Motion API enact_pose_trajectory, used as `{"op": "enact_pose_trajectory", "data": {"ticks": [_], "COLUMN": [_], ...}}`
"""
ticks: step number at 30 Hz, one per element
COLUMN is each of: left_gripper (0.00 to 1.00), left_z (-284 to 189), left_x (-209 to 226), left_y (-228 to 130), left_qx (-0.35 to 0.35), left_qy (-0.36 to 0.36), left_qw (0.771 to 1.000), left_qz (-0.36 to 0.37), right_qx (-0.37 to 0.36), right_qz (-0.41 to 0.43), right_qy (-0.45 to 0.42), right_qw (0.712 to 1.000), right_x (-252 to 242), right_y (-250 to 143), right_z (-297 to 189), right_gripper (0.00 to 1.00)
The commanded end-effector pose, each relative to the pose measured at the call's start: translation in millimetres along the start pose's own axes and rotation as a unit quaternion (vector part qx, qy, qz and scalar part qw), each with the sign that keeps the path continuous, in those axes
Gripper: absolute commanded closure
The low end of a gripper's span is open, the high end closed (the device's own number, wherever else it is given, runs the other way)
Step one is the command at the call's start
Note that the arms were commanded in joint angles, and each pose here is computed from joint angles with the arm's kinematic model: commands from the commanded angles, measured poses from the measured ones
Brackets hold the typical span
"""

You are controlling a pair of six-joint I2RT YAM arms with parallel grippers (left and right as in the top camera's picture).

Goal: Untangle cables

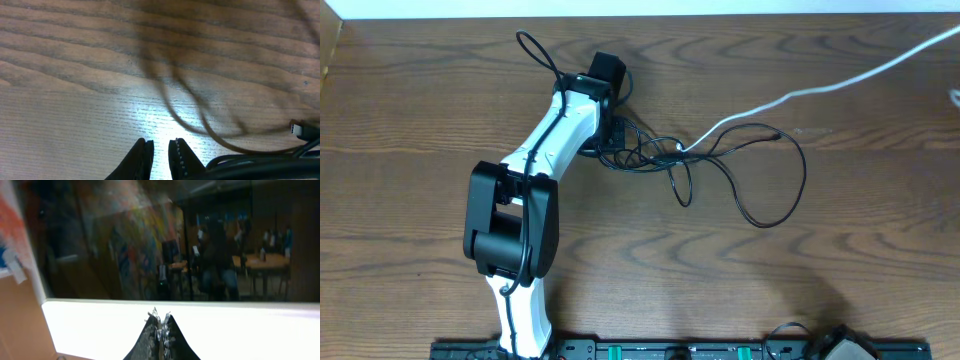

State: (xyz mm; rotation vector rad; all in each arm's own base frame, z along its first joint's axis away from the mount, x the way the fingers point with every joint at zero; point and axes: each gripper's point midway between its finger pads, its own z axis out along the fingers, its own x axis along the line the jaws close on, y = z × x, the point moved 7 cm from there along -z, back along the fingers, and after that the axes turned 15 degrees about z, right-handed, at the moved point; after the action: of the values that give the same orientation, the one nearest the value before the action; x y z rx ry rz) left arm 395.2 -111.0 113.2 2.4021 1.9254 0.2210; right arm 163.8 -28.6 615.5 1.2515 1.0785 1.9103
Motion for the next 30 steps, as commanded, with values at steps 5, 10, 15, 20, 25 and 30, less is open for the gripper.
{"op": "enact_pose_trajectory", "data": {"ticks": [5,10,15,20,25,30], "left_gripper": [0.83,0.83,0.83,0.83,0.83,0.83], "left_z": [6,6,6,6,6,6], "left_x": [2,2,2,2,2,2], "left_y": [0,0,0,0,1,3], "left_qx": [0.001,0.001,0.001,0.001,0.0,-0.007], "left_qy": [0.003,0.003,0.003,0.003,0.003,0.002], "left_qw": [1.0,1.0,1.0,1.0,1.0,1.0], "left_qz": [-0.001,-0.001,-0.001,-0.001,-0.001,-0.002], "right_qx": [0.04,0.019,-0.006,-0.004,0.054,0.136], "right_qz": [0.139,0.188,0.194,0.172,0.143,0.184], "right_qy": [-0.073,-0.158,-0.257,-0.38,-0.531,-0.596], "right_qw": [0.987,0.969,0.947,0.909,0.834,0.77], "right_x": [-130,-211,-286,-352,-419,-477], "right_y": [-4,-13,-28,-52,-98,-162], "right_z": [42,59,66,59,34,18], "right_gripper": [0.99,0.99,0.99,0.99,0.99,0.99]}}
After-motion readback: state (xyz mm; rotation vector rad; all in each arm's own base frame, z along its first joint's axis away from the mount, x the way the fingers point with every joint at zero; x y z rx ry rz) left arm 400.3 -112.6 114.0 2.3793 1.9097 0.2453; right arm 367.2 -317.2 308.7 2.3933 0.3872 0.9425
